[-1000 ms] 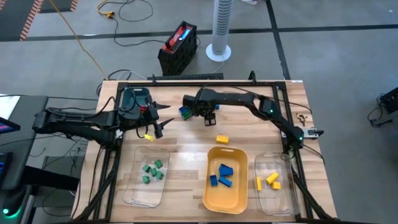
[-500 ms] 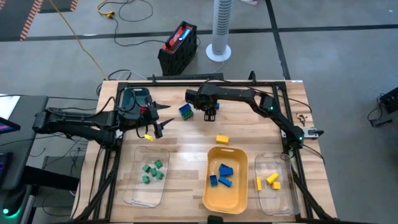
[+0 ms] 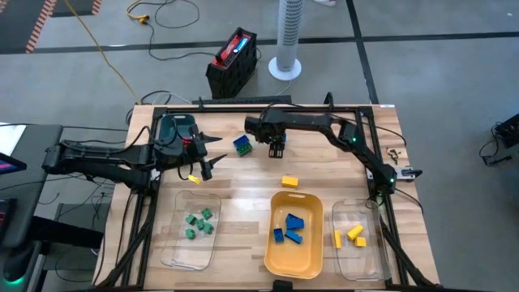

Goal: Sort blocks
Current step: Put the blue game piece into the yellow bin, then put the green game piece into the left transparent bin

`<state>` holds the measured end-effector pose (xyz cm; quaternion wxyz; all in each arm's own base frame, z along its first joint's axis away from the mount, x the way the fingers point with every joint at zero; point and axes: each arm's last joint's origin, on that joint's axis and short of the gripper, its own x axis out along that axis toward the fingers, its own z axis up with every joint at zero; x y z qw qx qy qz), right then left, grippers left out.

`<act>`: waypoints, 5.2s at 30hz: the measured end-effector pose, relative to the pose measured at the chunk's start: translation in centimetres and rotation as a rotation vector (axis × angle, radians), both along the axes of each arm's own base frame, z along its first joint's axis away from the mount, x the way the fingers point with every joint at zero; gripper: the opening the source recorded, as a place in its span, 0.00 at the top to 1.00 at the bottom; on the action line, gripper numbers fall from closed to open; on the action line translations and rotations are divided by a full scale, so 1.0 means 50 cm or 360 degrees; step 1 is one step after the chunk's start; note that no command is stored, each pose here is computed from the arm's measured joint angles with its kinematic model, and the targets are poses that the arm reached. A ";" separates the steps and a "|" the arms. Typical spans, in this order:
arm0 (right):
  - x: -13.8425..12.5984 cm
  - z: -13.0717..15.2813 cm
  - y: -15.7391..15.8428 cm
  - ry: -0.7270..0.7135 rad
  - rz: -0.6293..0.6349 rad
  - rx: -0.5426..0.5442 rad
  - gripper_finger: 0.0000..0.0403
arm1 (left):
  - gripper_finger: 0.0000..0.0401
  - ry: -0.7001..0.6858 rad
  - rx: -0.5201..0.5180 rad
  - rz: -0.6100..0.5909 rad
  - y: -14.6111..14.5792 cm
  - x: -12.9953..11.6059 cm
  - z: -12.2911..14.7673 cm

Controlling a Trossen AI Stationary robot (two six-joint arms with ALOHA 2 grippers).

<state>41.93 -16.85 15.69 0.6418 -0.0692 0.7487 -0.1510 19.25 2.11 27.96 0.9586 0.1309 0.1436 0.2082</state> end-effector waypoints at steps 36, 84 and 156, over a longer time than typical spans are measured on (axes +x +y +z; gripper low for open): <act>-0.104 0.372 0.384 -0.0709 0.0346 0.0182 0.81 | 0.34 0.0104 -0.0149 0.0042 0.000 -0.006 -0.020; -0.384 0.320 0.488 -0.1409 0.0221 -0.0383 0.49 | 0.34 0.0790 -0.0534 0.0046 0.102 0.254 -0.122; -0.449 0.327 0.375 -0.2028 0.0220 -0.0706 0.49 | 0.71 0.0732 -0.0521 -0.0107 0.104 0.255 -0.091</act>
